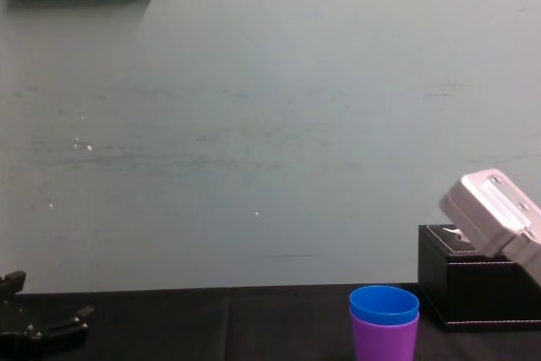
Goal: Stack the three plastic cups sequentially using one hand.
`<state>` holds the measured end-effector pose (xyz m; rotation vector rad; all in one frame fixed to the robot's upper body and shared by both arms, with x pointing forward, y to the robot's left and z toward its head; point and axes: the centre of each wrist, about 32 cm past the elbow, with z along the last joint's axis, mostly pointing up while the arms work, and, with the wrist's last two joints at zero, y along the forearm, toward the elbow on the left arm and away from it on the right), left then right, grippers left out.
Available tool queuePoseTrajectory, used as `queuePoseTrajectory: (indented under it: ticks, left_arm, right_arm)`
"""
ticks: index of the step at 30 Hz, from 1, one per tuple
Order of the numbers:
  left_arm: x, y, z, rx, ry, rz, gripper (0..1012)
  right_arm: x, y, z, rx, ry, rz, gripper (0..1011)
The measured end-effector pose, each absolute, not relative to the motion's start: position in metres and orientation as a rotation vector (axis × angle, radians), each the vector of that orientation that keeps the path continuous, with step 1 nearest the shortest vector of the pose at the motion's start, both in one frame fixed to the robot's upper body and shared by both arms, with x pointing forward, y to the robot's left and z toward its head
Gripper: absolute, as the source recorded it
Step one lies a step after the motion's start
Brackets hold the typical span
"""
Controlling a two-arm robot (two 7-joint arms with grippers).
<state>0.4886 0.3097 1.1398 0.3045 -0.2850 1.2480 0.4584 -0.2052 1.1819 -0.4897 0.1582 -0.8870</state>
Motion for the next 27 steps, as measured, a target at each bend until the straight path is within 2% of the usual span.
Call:
queuePoseTrajectory:
  ticks: [16,21,27]
  left_arm:
    - [0.4886,0.3097,1.1398,0.304,-0.285,1.248,1000]
    - [0.4886,0.3097,1.1398,0.304,-0.285,1.248,1000]
    - [0.4886,0.3097,1.1398,0.304,-0.285,1.248,1000]
  right_arm:
    - [0.4575,-0.2052,1.1802,-0.494,0.161,-0.891,998]
    - [0.4575,-0.2052,1.1803,-0.493,0.161,-0.89,908]
    - [0.4576,-0.2051,1.1804,-0.493,0.16,-0.89,746]
